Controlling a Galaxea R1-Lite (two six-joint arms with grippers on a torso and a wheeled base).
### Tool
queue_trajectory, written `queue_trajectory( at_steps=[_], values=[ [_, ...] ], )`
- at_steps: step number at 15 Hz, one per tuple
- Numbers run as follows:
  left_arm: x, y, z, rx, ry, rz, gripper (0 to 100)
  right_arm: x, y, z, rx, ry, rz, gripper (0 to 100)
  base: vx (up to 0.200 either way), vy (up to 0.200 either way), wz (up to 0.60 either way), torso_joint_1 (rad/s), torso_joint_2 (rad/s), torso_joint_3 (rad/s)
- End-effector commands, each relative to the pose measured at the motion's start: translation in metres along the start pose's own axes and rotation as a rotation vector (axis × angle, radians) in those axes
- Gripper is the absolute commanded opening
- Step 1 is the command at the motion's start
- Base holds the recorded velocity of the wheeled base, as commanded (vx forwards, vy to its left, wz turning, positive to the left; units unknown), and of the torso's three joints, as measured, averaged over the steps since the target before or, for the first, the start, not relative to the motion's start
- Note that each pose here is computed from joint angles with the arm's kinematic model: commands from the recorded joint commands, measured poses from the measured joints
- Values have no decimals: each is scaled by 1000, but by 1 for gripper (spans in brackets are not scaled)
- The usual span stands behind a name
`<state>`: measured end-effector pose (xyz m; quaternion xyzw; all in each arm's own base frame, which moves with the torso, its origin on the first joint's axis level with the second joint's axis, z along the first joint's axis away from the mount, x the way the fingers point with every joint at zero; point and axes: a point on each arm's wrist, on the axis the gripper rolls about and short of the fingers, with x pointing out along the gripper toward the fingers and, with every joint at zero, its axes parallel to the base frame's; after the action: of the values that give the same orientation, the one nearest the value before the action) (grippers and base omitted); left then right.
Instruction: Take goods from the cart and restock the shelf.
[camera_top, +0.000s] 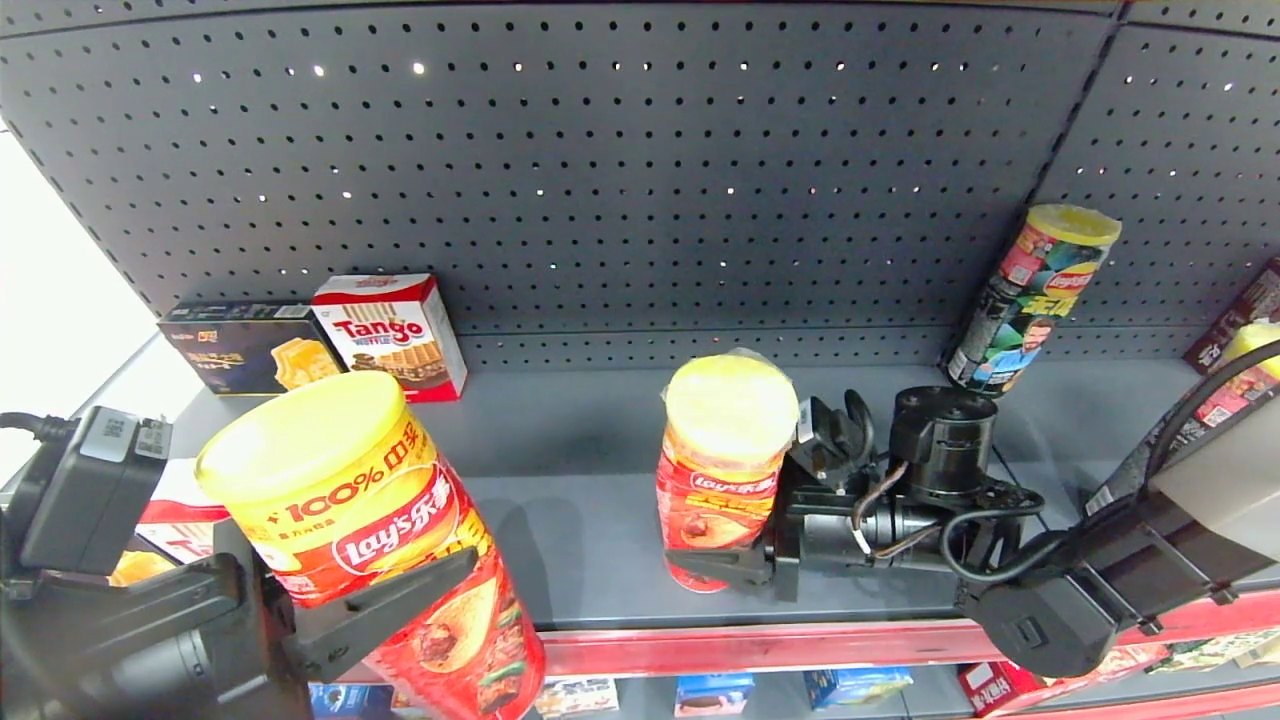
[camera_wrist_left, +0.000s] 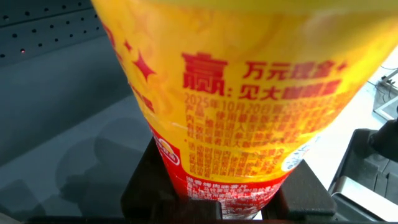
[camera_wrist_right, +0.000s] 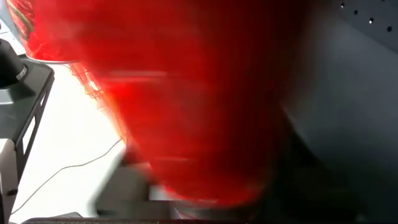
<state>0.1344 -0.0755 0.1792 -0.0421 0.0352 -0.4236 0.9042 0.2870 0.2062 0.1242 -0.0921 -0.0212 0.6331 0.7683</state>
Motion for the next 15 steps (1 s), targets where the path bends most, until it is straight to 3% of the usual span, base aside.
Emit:
queue_trajectory(
  at_steps=[1,6,10,15],
  values=[
    [0,0,0,-1,1,0,0,-2,1,1,-4,0,-4,100,0,0,0,0,0,0],
    [0,0,0,-1,1,0,0,-33,13,18,-10,-4,-49,100,0,0,0,0,0,0],
    [0,0,0,2,-1,-2,0,-86,49,48,-43,-32,-101,100,0,0,0,0,0,0],
    [1,-1,1,4,-4,-8,0,-165,107,60,-62,-23,-386,100,0,0,0,0,0,0]
  ],
)
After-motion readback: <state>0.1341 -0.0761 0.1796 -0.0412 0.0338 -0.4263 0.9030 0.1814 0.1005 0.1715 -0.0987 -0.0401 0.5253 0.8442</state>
